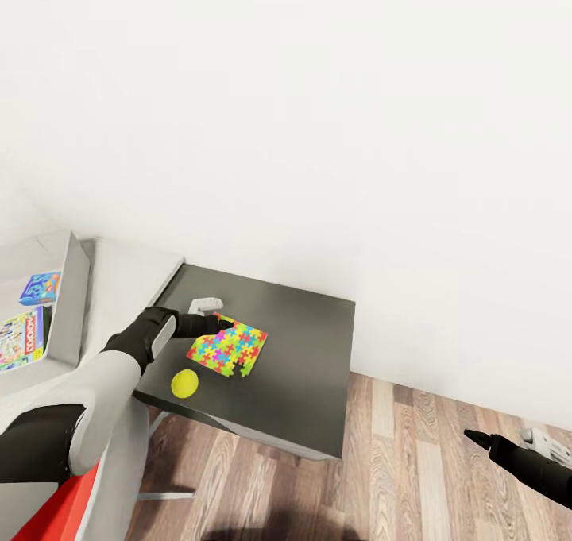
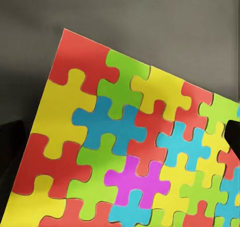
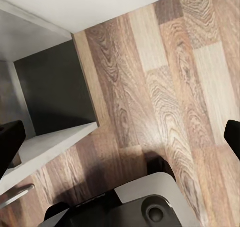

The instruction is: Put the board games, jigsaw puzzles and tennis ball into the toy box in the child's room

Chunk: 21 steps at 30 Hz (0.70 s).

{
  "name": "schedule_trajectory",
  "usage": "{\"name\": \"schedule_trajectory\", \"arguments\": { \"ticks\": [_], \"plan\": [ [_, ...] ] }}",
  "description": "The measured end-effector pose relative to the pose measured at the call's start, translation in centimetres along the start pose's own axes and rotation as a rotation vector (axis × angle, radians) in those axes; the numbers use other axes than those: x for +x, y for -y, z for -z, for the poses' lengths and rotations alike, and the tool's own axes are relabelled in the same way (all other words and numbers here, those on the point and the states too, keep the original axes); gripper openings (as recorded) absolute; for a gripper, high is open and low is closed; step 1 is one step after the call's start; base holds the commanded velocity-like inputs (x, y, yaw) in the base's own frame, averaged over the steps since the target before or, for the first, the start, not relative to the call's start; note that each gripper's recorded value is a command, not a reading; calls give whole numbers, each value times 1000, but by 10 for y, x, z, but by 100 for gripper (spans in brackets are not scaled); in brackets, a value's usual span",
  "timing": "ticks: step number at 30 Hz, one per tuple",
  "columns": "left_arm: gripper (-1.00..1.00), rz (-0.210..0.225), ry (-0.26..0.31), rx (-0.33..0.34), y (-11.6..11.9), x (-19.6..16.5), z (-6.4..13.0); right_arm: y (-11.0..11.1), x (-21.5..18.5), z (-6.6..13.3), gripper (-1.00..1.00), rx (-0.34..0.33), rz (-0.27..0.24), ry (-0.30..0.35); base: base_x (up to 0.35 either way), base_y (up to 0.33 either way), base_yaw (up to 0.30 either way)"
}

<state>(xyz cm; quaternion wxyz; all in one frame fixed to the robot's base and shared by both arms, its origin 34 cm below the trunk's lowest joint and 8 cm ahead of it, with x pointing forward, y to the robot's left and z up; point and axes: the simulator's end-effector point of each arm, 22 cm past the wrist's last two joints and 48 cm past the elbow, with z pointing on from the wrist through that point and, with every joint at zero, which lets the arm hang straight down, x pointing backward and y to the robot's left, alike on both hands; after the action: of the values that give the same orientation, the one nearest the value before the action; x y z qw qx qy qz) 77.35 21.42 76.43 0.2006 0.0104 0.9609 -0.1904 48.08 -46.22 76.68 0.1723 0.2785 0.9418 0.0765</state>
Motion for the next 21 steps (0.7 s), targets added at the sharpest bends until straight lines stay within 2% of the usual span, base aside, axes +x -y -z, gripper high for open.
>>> {"name": "schedule_trajectory", "arguments": {
  "ticks": [7, 17, 21],
  "plan": [
    [100, 4, 0, 4, 0, 0, 0, 0, 0, 0, 100, 0, 0, 0, -3, -6, 0],
    [100, 5, 0, 5, 1, 0, 0, 0, 0, 0, 100, -1, 0, 0, -53, -85, 0],
    [100, 4, 0, 5, 1, 0, 0, 0, 0, 0, 100, -1, 0, 0, -65, -188, 0]
  ]
}}
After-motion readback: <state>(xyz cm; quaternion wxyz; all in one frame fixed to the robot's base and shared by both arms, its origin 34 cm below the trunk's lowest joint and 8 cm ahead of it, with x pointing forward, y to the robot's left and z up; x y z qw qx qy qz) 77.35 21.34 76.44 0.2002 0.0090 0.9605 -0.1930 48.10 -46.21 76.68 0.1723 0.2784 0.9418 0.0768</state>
